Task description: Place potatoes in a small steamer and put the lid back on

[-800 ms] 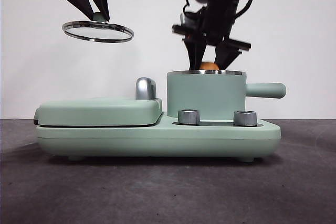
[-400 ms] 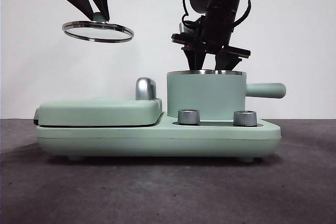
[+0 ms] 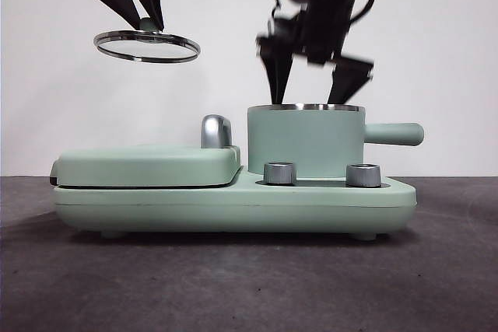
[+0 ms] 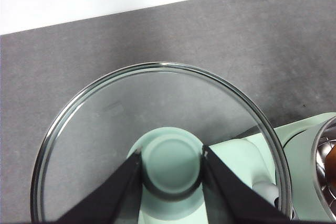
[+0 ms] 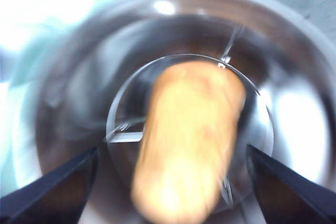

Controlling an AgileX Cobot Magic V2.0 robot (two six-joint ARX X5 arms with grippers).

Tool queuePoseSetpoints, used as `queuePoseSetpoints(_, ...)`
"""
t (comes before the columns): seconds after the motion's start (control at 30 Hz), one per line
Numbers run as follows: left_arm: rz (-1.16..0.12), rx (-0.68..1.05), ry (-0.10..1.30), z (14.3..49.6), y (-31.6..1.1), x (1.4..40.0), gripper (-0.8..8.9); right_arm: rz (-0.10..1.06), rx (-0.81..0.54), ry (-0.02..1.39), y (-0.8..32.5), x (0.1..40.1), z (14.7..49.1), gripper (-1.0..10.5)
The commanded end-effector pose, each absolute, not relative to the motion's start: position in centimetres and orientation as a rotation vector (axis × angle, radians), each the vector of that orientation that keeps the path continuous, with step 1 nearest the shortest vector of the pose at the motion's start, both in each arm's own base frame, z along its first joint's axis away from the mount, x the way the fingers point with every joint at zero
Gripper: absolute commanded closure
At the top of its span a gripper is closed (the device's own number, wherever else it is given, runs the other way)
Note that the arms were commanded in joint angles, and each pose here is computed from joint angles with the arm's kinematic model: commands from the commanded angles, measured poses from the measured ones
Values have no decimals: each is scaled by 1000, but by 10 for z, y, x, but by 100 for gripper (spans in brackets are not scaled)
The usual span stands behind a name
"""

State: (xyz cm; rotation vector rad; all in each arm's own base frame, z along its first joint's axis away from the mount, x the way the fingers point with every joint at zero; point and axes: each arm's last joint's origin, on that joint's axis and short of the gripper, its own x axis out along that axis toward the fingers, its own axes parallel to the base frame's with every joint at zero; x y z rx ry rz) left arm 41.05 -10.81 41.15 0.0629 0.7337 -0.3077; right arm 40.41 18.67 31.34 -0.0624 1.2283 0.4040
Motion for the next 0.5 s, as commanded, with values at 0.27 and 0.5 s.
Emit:
queuePoseSetpoints(0.27,-316,51,681,424,-110,407,808,392,-83,1096,162,346,399,490)
queuePoseSetpoints(0.5,-333,60,702,421,-117,404,808,424,-75,968,134,279,449,490)
